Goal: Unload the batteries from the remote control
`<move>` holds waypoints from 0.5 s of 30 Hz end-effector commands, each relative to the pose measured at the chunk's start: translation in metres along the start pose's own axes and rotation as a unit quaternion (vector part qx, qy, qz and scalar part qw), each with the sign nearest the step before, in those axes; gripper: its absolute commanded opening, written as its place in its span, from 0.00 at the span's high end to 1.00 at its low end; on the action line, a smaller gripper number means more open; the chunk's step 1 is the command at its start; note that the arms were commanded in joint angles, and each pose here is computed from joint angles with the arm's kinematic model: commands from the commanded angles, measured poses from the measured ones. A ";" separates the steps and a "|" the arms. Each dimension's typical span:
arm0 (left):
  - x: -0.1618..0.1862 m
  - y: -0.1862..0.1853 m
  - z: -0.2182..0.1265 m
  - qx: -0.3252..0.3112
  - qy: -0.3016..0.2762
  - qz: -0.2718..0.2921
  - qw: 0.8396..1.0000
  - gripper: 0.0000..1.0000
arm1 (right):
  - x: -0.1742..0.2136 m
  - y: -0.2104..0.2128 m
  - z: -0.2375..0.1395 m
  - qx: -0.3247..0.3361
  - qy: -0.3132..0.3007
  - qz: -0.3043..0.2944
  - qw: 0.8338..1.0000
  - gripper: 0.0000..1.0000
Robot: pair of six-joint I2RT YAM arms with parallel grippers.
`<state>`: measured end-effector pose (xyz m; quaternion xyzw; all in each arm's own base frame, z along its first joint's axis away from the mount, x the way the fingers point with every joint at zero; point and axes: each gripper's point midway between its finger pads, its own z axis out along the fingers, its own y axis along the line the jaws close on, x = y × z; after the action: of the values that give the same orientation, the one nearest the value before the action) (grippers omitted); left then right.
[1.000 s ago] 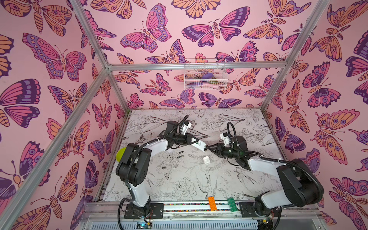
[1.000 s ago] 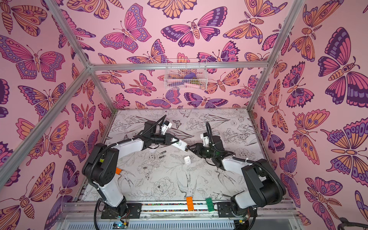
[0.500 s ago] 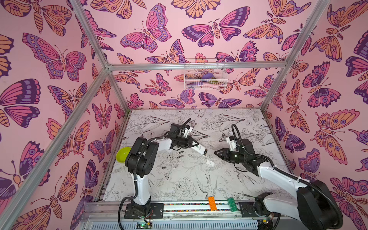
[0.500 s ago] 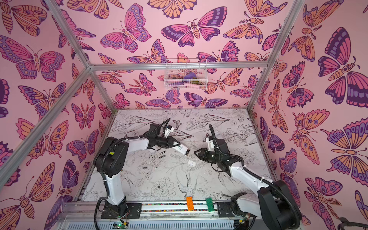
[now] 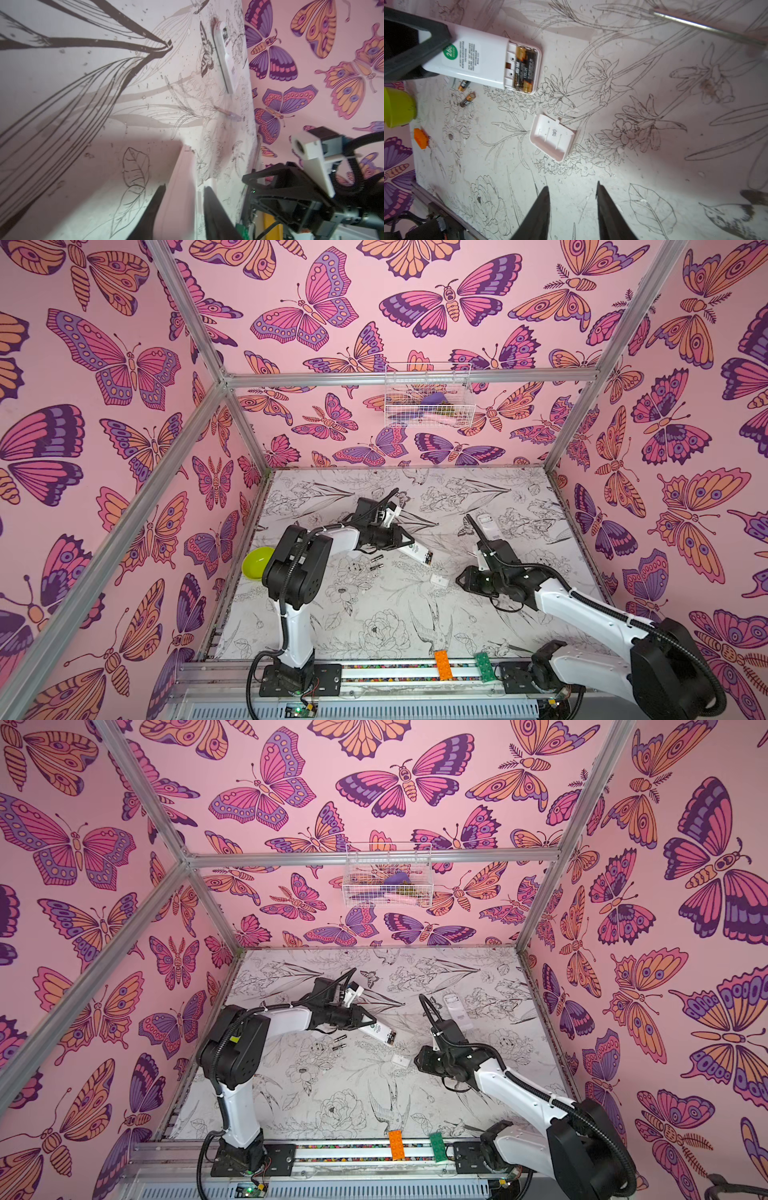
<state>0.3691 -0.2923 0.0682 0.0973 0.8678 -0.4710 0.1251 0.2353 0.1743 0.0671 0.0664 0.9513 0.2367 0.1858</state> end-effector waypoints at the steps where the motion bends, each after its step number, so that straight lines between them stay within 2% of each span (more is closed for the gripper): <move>1: 0.002 0.008 -0.001 -0.024 0.004 0.001 1.000 0.57 | -0.008 -0.001 -0.001 0.036 -0.018 0.003 0.999 0.62; 8: -0.001 0.011 -0.006 -0.040 -0.006 -0.005 0.999 0.46 | -0.007 0.013 0.014 0.048 -0.009 -0.015 0.999 0.62; 15: -0.012 0.021 -0.022 -0.078 -0.031 -0.017 0.996 0.26 | -0.008 0.018 0.026 0.078 0.007 -0.019 0.997 0.63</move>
<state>0.3745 -0.2748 0.0510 0.0662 0.8958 -0.4209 0.1266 0.2473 0.1996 0.0518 0.0529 0.9681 0.1761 0.1701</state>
